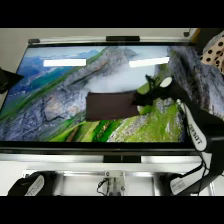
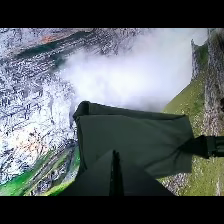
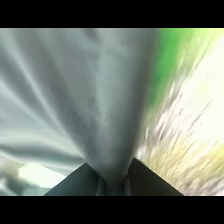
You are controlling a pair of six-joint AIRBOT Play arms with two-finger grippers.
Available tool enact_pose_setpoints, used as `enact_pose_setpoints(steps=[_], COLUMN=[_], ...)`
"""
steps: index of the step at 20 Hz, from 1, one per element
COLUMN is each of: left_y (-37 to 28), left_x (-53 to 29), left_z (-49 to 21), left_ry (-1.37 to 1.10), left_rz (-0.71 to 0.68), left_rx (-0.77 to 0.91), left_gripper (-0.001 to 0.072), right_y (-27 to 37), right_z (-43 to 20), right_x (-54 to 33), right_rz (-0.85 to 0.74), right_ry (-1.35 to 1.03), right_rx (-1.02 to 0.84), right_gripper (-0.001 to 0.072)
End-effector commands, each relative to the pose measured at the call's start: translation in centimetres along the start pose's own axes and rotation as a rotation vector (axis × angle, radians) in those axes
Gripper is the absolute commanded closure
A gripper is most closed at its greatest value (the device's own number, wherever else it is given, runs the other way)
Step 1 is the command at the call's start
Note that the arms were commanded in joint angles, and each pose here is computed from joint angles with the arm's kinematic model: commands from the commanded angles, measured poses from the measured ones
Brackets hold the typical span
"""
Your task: Fold the shirts.
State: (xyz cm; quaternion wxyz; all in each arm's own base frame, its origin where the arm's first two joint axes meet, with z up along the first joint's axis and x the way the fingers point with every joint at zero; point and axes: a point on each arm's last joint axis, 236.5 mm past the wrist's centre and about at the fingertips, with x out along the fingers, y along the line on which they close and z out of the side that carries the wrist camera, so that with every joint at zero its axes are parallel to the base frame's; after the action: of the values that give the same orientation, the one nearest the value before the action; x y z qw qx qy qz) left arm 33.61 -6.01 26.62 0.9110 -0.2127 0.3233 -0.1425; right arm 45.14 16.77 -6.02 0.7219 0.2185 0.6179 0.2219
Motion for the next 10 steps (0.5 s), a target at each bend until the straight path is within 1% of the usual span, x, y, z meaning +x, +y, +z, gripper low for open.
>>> enact_pose_setpoints(steps=[1, 3, 5, 7, 8, 10], left_y=[0.0, 0.0, -0.1, -0.6, -0.9, -1.7], left_x=[0.0, 0.0, 0.1, 0.2, 0.3, 0.5], left_z=[0.1, 0.1, 0.0, -0.2, -0.3, -0.7], left_ry=[-0.003, -0.004, -0.002, 0.005, 0.010, 0.024], left_rz=[-0.001, -0.001, -0.003, -0.014, -0.021, -0.040], left_rx=[-0.011, -0.011, -0.009, -0.001, 0.004, 0.019], left_gripper=[0.0678, 0.0678, 0.0678, 0.0678, 0.0678, 0.0678], right_y=[-3.6, -8.2, -13.0, -17.6, -20.0, -24.8], right_z=[8.7, 11.4, 11.3, 9.2, 7.4, 2.7], right_x=[-8.7, -15.1, -20.3, -24.2, -25.7, -28.6], right_rz=[-0.036, -0.067, -0.081, -0.111, -0.153, -0.298], right_ry=[-0.279, -0.410, -0.477, -0.493, -0.480, -0.421], right_rx=[0.042, 0.171, 0.295, 0.391, 0.445, 0.548], right_gripper=[0.0659, 0.0659, 0.0659, 0.0659, 0.0659, 0.0659])
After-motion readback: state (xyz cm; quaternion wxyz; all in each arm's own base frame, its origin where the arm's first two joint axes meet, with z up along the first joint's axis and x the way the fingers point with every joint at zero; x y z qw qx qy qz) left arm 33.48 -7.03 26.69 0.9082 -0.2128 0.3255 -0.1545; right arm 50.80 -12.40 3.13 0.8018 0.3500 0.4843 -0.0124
